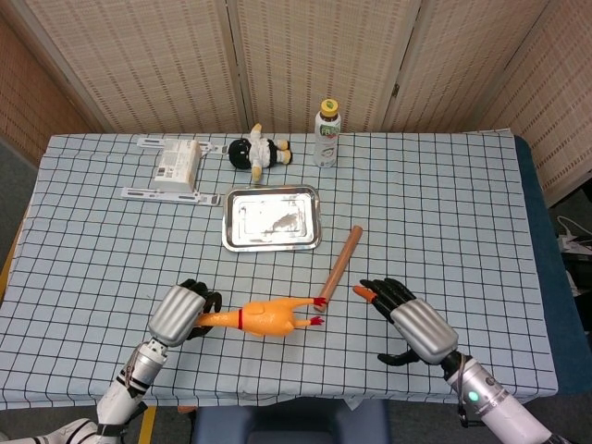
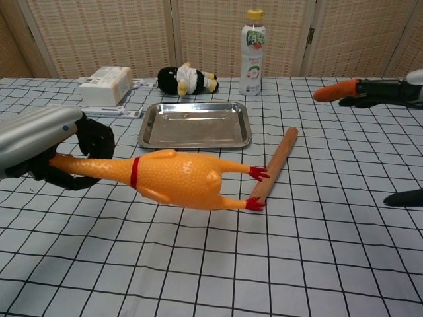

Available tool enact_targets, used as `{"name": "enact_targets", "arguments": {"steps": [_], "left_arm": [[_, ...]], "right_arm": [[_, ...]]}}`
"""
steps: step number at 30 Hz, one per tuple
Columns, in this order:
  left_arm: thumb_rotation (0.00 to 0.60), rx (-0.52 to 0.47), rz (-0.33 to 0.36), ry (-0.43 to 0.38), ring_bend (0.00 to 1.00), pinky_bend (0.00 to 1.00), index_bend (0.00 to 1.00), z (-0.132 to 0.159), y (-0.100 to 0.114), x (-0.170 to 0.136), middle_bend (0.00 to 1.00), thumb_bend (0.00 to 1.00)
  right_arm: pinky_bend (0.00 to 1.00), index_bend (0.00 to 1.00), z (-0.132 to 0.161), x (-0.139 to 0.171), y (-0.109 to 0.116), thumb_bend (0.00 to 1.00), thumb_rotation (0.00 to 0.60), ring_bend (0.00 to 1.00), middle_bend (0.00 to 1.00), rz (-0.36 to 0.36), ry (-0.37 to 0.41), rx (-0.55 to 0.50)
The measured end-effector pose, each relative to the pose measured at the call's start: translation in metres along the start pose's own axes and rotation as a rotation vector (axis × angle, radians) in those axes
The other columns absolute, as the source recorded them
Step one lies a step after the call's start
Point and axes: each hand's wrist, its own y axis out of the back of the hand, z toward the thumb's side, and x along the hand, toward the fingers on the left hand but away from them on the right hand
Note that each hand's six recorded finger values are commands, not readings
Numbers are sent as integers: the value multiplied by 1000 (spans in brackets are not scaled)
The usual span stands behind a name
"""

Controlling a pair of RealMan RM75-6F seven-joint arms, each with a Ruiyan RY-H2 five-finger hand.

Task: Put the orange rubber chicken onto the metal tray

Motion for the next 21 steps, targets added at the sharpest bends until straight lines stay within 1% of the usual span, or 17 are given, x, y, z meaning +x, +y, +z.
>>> {"name": "enact_targets", "arguments": {"steps": [5, 10, 12, 15, 16, 17, 18, 19, 20, 21], "left_arm": [[600, 0, 11, -2, 463, 439, 848, 6, 9, 2, 664, 693], [600, -5, 16, -3, 464, 439, 848, 11, 16, 3, 664, 693], [600, -8, 18, -4, 464, 439, 848, 14, 18, 4, 664, 693], [600, -13, 20, -8, 464, 439, 848, 17, 20, 5, 664, 693], [600, -15, 21, -10, 464, 438, 848, 18, 21, 5, 664, 693], [600, -16, 21, -12, 464, 438, 848, 19, 22, 5, 664, 693], [600, -16, 21, -14, 464, 438, 848, 20, 22, 5, 664, 693], [600, -17, 20, -16, 463, 438, 848, 21, 22, 5, 664, 693], [600, -17, 19, -16, 463, 438, 848, 21, 22, 4, 664, 693], [600, -17, 18, -17, 464, 438, 848, 21, 22, 4, 664, 693]], "right_arm": [[0, 0, 30, -43, -12, 102, 600, 0, 0, 67, 46, -97], [0, 0, 61, -77, -32, 102, 600, 0, 0, 100, 90, -169], [0, 0, 72, -90, -41, 102, 600, 0, 0, 113, 97, -196], [0, 0, 82, -108, -52, 102, 600, 0, 0, 116, 90, -210], [17, 0, 84, -113, -55, 102, 600, 0, 0, 112, 85, -214], [96, 19, 86, -119, -57, 104, 600, 4, 8, 104, 76, -220], [234, 92, 86, -122, -57, 111, 600, 54, 55, 94, 70, -223], [482, 270, 87, -125, -57, 135, 600, 199, 175, 81, 65, -224], [614, 387, 87, -127, -56, 155, 600, 294, 256, 66, 60, -224], [733, 526, 88, -129, -54, 184, 600, 407, 356, 43, 56, -225]]}}
